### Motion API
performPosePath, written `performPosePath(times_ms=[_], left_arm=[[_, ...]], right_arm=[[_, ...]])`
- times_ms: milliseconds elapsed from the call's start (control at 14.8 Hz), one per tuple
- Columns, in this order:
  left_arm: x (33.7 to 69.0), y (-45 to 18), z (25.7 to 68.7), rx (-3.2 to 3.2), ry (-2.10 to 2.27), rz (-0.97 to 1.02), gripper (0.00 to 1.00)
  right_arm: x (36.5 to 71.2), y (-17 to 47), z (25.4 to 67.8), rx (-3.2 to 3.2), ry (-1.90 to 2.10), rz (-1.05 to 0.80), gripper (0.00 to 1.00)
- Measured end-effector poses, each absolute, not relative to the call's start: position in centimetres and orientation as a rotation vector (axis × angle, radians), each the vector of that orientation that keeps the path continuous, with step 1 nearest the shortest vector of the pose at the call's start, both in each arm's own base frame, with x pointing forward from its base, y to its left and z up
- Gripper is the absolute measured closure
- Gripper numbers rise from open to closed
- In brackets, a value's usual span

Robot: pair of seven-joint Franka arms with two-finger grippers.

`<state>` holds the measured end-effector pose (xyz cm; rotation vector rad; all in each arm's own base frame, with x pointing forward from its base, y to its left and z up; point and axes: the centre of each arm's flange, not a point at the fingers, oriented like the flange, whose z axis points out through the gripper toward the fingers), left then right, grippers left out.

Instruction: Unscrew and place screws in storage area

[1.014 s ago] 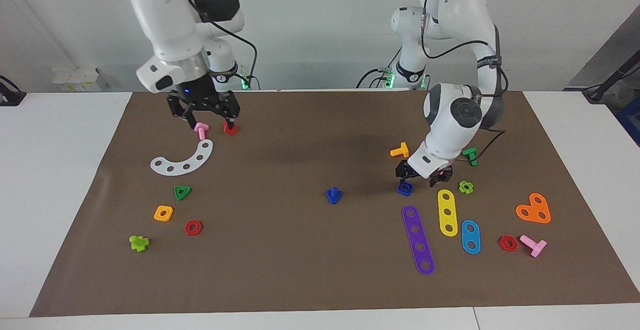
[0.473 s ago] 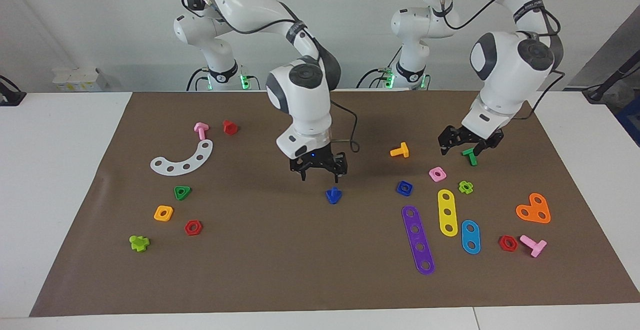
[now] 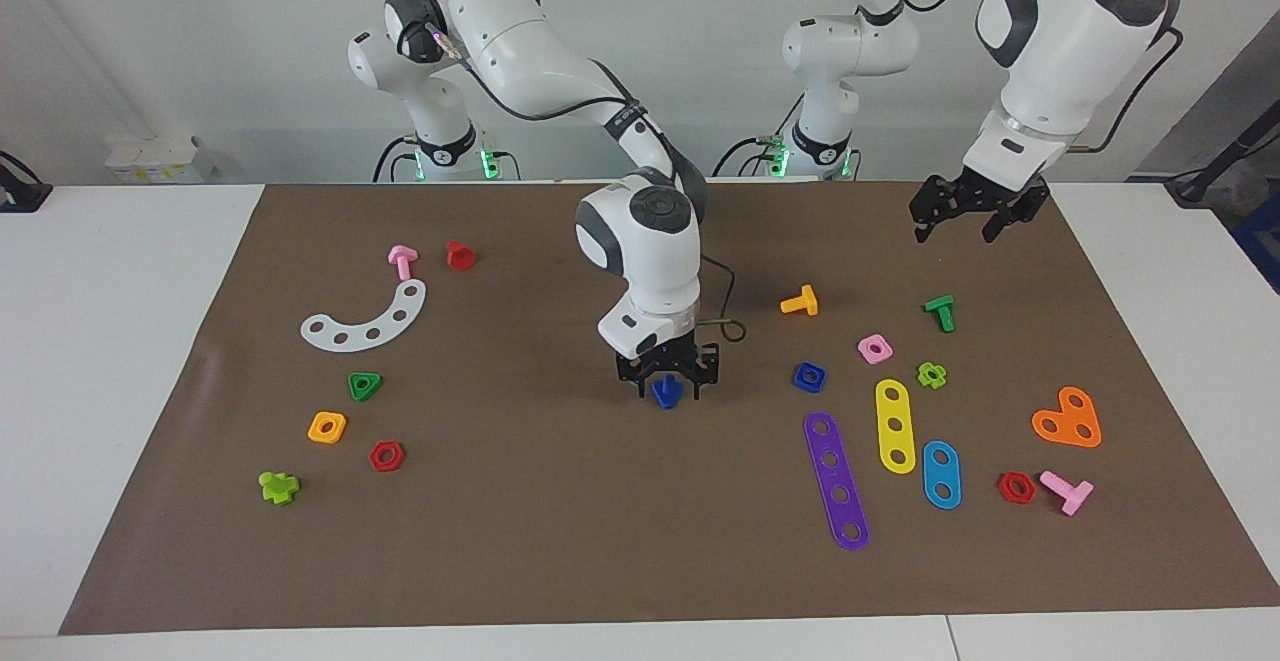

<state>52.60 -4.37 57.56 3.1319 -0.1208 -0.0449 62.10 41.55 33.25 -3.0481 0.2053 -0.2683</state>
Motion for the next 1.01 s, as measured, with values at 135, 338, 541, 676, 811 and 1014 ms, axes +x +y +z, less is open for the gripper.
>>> performPosePath(times_ms=[135, 338, 541, 676, 811, 1014], left_arm=[[52.3, -4.5, 59.3, 3.141, -0.129, -0.054, 0.0], [52.2, -4.4, 61.0, 3.172, -0.139, -0.042, 0.0], [52.3, -4.5, 61.2, 3.174, -0.144, -0.033, 0.0], [52.4, -4.7, 61.1, 3.175, -0.148, -0.037, 0.0], [52.4, -4.7, 61.1, 3.175, -0.149, -0.037, 0.0], [52.6, -4.3, 61.8, 3.174, -0.138, -0.015, 0.0]], right_arm=[[61.7, 41.8, 32.7, -3.056, 0.196, -0.255, 0.27], [61.0, 41.9, 31.5, -3.074, 0.185, -0.227, 0.35], [60.9, 41.8, 31.2, -3.08, 0.179, -0.218, 0.44], [60.9, 41.8, 31.2, -3.08, 0.179, -0.218, 0.45], [60.9, 41.8, 31.2, -3.08, 0.178, -0.218, 0.5], [60.8, 42.0, 31.2, -3.082, 0.156, -0.218, 0.65]])
